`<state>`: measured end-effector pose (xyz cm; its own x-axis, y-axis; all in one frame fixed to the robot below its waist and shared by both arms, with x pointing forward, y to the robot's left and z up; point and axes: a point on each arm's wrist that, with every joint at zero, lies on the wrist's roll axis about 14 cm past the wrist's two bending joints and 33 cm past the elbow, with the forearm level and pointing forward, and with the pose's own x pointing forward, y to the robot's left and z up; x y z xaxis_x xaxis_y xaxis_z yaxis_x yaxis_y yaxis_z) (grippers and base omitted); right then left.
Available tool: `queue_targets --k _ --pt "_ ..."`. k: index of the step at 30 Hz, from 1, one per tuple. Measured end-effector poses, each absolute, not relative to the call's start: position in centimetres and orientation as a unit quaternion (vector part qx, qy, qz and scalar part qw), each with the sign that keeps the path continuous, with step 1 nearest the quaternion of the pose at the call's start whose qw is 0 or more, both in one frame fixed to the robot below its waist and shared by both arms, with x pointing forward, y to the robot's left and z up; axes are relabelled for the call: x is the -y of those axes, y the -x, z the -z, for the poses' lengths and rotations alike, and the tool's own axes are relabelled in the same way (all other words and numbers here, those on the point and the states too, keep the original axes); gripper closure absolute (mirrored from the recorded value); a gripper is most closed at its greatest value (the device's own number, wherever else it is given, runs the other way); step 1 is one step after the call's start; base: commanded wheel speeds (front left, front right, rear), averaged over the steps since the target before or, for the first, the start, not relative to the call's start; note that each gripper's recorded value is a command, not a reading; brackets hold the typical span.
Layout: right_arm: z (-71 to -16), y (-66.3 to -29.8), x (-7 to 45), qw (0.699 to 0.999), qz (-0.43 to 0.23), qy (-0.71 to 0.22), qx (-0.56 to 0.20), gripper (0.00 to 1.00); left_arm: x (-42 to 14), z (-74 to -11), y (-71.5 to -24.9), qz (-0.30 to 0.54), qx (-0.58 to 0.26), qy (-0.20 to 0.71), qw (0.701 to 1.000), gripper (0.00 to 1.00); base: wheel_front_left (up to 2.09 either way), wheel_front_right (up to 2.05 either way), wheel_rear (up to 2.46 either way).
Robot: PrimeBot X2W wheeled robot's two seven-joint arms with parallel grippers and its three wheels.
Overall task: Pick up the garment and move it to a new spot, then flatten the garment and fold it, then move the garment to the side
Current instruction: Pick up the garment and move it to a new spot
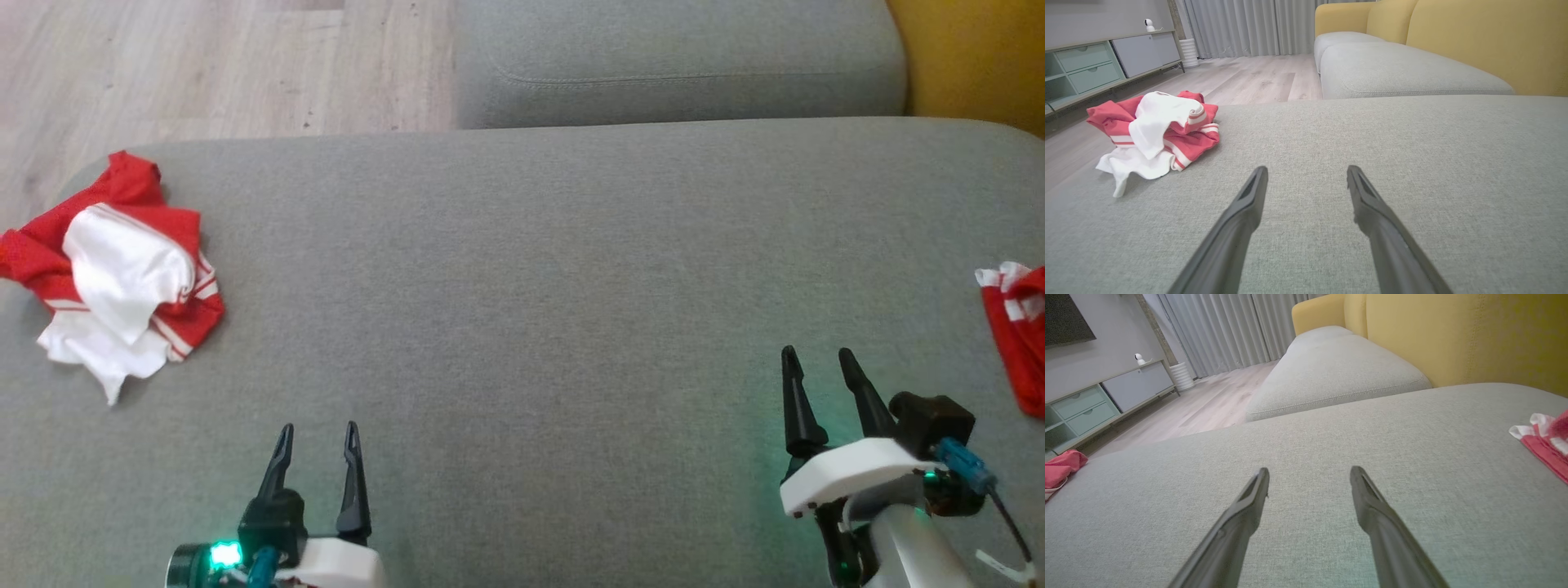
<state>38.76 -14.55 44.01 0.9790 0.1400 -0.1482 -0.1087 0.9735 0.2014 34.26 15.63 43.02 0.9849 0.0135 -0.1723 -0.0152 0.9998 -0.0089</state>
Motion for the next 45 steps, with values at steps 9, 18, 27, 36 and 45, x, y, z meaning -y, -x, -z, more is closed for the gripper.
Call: queue_targets --k 9,18,27,36,45 --pt "-43.0 -39.5 9.9 0.982 -0.127 -0.091 -0.102 0.00 -18.9 -42.9 -32.1 -0.064 -0.088 0.014 0.994 0.00 0.00 0.00 0.00" --pt "-42.0 -39.6 0.9 0.955 -0.249 -0.096 -0.131 0.00 -27.0 -41.8 -25.4 -0.215 -0.105 0.023 0.971 0.00 0.00 0.00 0.00" --pt "-41.3 -39.5 -3.0 0.938 -0.301 -0.093 -0.145 0.00 -30.6 -40.0 -20.5 -0.294 -0.138 0.029 0.945 0.00 0.00 0.00 0.00" --pt "-39.9 -41.2 -1.6 0.944 -0.283 -0.083 -0.149 0.00 -35.5 -43.7 -27.2 -0.280 -0.099 -0.015 0.955 0.00 0.00 0.00 0.00" --pt "-38.4 -44.7 -0.3 0.951 -0.264 -0.077 -0.141 0.00 -36.7 -46.7 -39.0 -0.208 -0.065 -0.021 0.976 0.00 0.00 0.00 0.00"
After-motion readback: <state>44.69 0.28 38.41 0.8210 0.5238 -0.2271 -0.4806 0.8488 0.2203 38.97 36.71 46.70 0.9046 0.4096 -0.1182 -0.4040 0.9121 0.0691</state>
